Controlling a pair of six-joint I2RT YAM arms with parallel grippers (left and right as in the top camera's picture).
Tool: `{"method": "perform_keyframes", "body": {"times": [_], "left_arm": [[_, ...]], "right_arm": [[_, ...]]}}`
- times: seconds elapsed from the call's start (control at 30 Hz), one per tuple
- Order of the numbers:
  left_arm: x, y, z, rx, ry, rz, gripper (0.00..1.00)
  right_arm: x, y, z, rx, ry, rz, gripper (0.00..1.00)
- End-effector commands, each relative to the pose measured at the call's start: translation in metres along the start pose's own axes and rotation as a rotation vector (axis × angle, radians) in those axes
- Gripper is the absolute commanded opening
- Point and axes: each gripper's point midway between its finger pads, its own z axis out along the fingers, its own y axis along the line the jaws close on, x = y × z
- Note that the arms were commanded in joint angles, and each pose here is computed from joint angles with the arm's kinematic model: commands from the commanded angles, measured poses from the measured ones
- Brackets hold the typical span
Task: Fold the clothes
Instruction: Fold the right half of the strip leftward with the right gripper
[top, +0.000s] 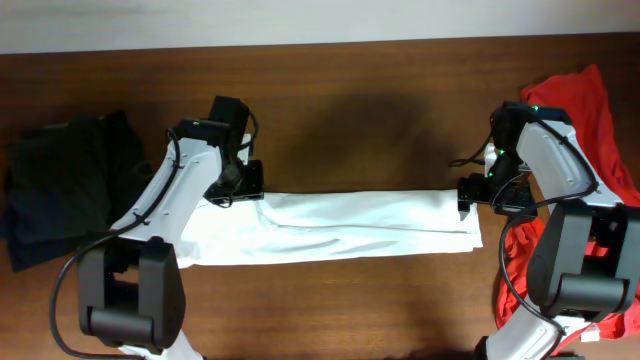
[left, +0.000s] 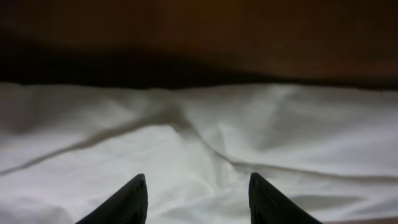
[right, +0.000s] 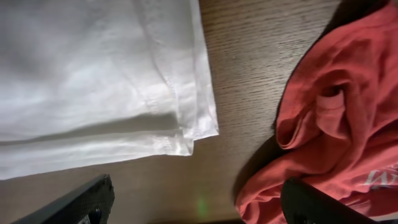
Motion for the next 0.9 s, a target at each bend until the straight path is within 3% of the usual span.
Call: {"method": "perform_keyframes", "body": {"times": [0.0,0.07,0.2,0.3,0.5,0.6,0.67,0.7,0.73,0.77,0.8,0.87], "left_arm": [[0.000,0.009,0.006,-0.055,0.001,-0.021,0.51],[0.001,0.027,0.005,-0.132,0.000,-0.062,0.48],[0.008,0.053,0.000,-0.139,0.042,-0.135,0.47],[0.008,0.042,0.001,-0.077,0.048,-0.131,0.47],[0.007,0.041,0.002,-0.073,0.045,-0.131,0.48],[0.007,0.041,0.002,-0.073,0.045,-0.131,0.48],[0.007,0.041,0.002,-0.073,0.045,-0.131,0.48],[0.007,0.041,0.002,-0.073,0.045,-0.131,0.48],[0.007,0.041,0.002,-0.073,0.045,-0.131,0.48],[0.007,0.041,0.002,-0.073,0.045,-0.131,0.48],[0.007,0.041,0.002,-0.073,0.045,-0.131,0.48],[0.006,0.043,-0.001,-0.073,0.042,-0.130,0.48]], "right_arm": [[0.004,0.003,0.003,-0.011,0.020,-0.007,0.89],[0.005,0.003,0.003,-0.010,0.024,-0.008,0.89],[-0.003,0.002,0.003,-0.070,-0.004,-0.050,0.92],[-0.010,0.006,0.008,-0.132,-0.042,-0.163,0.93],[-0.013,0.020,0.065,-0.201,-0.100,-0.179,0.92],[-0.027,0.029,0.065,-0.247,-0.164,-0.186,0.74],[-0.031,0.029,0.064,-0.246,-0.180,-0.188,0.67],[-0.031,0.029,0.064,-0.246,-0.181,-0.188,0.57],[-0.030,0.029,0.065,-0.246,-0.177,-0.188,0.31],[-0.029,0.029,0.065,-0.247,-0.175,-0.187,0.14],[-0.028,0.028,0.065,-0.247,-0.170,-0.182,0.04],[-0.028,0.019,0.061,-0.204,-0.160,-0.170,0.04]]}}
